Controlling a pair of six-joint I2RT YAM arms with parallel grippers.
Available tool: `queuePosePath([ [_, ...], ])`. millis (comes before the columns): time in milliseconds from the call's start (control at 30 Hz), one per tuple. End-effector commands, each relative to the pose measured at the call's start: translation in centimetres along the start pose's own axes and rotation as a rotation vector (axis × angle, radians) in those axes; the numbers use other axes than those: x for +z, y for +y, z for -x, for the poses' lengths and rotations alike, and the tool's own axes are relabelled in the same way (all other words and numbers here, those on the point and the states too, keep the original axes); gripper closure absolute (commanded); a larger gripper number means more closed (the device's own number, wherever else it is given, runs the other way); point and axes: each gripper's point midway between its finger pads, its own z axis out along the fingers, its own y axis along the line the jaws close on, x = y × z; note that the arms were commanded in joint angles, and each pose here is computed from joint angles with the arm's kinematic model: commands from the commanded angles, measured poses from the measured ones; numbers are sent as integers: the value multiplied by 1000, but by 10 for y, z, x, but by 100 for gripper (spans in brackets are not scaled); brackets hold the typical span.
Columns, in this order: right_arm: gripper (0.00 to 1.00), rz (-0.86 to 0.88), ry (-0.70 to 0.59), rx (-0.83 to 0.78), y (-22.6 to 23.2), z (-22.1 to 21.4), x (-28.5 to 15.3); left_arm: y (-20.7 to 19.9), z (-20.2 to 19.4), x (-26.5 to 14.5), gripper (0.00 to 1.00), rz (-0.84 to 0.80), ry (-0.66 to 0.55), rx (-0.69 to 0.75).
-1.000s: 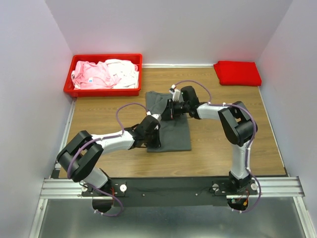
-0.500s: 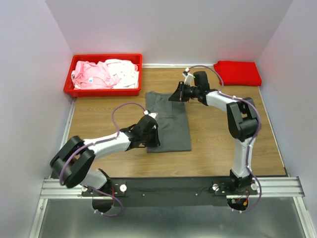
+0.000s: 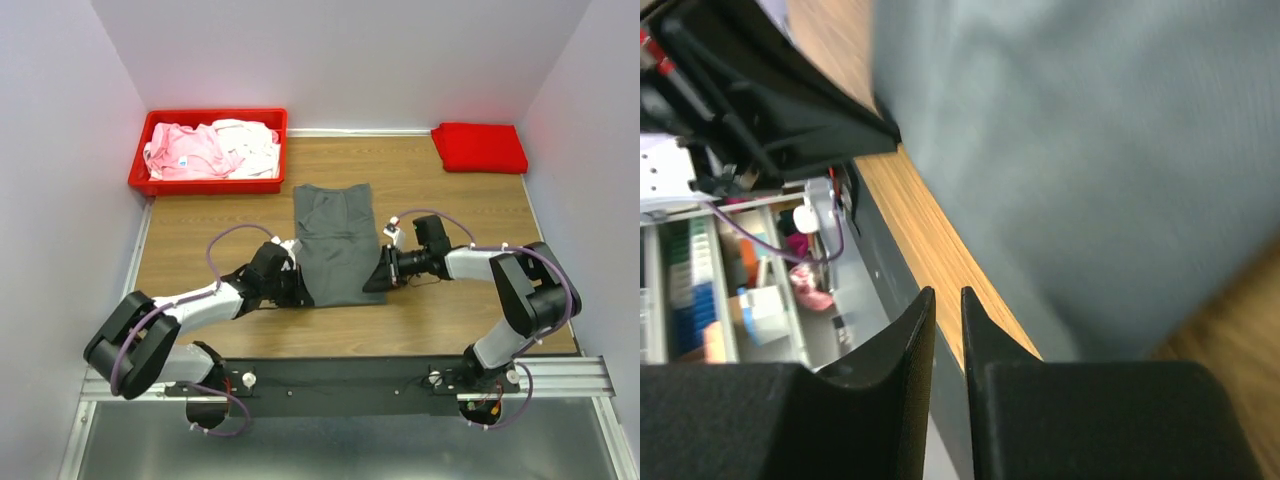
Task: Fold and stack the t-shirts
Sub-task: Fold the tshirt
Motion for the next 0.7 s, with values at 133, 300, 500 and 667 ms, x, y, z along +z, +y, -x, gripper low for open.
queuePosePath([
  [133, 90, -77, 14, 209, -43, -34, -3, 28, -27, 0, 87, 37, 84, -127],
  [300, 91, -177, -43, 321, -79, -42, -16, 46, -17, -9, 87, 110, 25, -152],
  [500, 75, -173, -138, 224, -51, -12, -28, 34, 10, -30, 76, 149, -57, -121],
  [667, 53, -306, -197, 115, -26, 7, -45, 33, 33, -54, 50, 236, -140, -104],
])
